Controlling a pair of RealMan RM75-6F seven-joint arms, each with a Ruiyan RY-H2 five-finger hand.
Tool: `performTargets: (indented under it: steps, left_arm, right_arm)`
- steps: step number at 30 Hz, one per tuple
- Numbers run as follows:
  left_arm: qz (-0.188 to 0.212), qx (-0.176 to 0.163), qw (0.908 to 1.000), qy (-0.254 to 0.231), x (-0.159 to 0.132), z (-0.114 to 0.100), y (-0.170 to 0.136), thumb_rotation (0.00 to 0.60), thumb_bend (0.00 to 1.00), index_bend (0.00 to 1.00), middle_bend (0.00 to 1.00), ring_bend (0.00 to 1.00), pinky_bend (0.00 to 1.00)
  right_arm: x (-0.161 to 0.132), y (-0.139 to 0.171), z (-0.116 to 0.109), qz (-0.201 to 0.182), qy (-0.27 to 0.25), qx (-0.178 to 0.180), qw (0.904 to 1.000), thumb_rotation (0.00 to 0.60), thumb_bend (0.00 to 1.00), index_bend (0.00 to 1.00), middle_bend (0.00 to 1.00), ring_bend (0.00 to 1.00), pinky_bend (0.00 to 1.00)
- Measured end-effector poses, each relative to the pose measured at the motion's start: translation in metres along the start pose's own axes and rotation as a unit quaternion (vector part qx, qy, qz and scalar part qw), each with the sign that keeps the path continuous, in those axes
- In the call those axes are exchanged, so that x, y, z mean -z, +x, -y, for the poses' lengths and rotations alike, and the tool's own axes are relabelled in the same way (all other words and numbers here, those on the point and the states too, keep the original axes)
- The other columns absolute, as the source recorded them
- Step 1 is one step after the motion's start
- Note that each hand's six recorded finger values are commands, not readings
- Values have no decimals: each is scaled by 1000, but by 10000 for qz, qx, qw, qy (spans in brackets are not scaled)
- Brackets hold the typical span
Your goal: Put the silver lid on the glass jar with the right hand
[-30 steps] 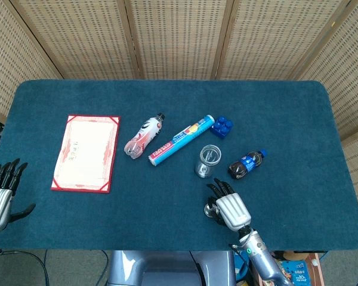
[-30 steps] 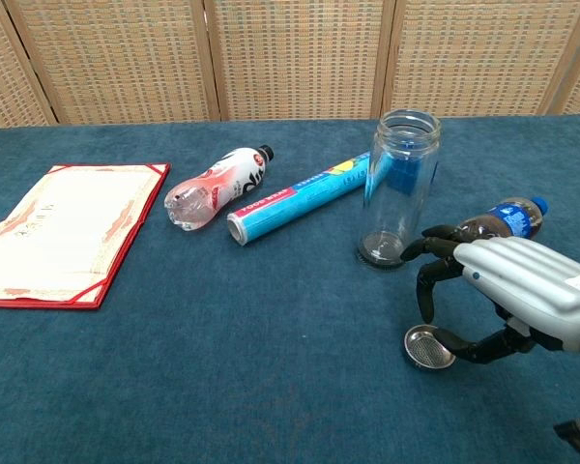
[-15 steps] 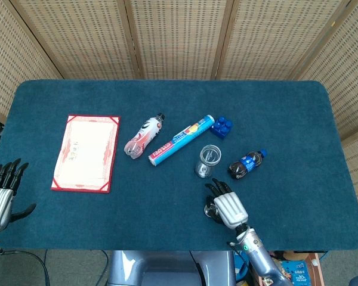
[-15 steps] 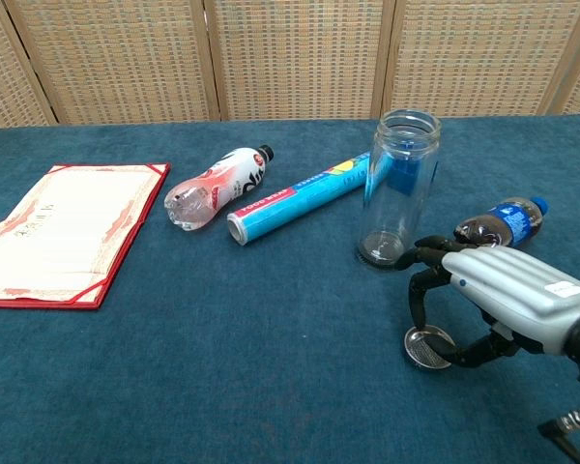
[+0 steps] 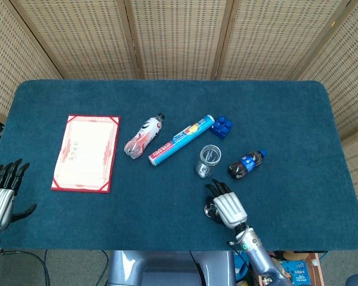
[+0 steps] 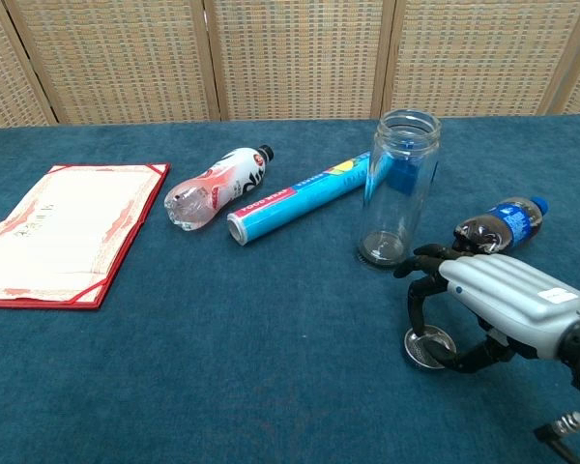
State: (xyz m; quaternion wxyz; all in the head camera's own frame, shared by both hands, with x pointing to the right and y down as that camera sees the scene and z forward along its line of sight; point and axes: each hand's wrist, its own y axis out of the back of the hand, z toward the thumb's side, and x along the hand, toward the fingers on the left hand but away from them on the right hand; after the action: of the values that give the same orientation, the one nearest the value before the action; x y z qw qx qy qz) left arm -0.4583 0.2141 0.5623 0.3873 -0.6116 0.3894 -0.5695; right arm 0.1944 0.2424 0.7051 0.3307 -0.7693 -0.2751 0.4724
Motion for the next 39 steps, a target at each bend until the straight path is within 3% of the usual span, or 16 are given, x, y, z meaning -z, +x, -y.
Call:
performTargets:
  steps: [39]
  left_arm:
    - [11, -8, 10000, -27, 0, -1, 0, 600, 203, 0, 0, 0, 0]
  right_arm:
    - [0, 0, -3, 46, 40, 65, 10000, 600, 583, 632, 260, 12, 197]
